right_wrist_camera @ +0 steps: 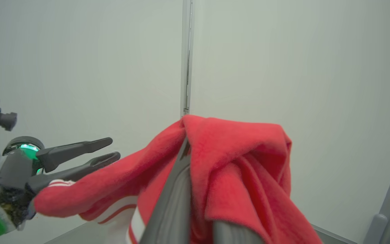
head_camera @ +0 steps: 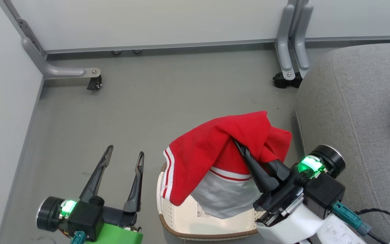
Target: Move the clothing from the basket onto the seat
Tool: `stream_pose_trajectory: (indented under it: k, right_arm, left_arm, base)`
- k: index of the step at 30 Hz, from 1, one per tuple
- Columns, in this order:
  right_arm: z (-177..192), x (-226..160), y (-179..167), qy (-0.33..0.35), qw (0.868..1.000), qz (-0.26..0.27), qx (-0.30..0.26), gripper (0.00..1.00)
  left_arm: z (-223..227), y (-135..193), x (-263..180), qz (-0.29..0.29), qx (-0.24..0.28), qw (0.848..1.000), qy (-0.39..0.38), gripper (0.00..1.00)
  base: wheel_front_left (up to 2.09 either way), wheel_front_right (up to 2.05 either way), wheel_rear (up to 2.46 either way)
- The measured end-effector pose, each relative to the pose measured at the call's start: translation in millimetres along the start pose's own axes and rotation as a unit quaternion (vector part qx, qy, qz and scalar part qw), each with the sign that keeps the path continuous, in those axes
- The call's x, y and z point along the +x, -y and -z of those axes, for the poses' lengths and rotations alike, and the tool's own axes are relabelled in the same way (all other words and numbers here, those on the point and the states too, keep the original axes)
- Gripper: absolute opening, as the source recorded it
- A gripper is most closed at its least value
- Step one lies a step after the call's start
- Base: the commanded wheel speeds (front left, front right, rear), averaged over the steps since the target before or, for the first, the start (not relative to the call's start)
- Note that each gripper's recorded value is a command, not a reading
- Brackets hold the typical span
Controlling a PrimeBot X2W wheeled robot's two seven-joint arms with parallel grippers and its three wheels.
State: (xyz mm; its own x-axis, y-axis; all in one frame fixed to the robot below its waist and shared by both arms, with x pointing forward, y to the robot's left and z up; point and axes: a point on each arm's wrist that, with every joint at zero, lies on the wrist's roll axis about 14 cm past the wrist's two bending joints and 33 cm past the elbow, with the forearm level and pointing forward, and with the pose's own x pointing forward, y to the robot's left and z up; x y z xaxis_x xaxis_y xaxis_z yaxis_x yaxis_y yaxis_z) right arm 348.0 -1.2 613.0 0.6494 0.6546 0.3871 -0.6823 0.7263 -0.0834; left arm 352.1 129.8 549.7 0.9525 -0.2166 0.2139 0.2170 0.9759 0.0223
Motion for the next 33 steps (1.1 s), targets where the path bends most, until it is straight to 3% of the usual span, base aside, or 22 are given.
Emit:
stream_pose_trajectory:
  k: [14, 33]
  right_arm:
    - [-4.0, -6.0, 9.5, 0.001, 1.000, 0.019, -0.007, 0.00]
    - [-6.5, -8.6, 15.8, 0.003, 0.999, 0.029, -0.015, 0.00]
  left_arm:
    - [45.3, -20.6, -34.3, -0.056, -0.008, 0.995, -0.080, 1.00]
    - [47.6, -25.5, -34.2, -0.068, -0.014, 0.994, -0.082, 1.00]
  base:
    - [0.00, 0.00, 0.00]
    - [0.00, 0.00, 0.00]
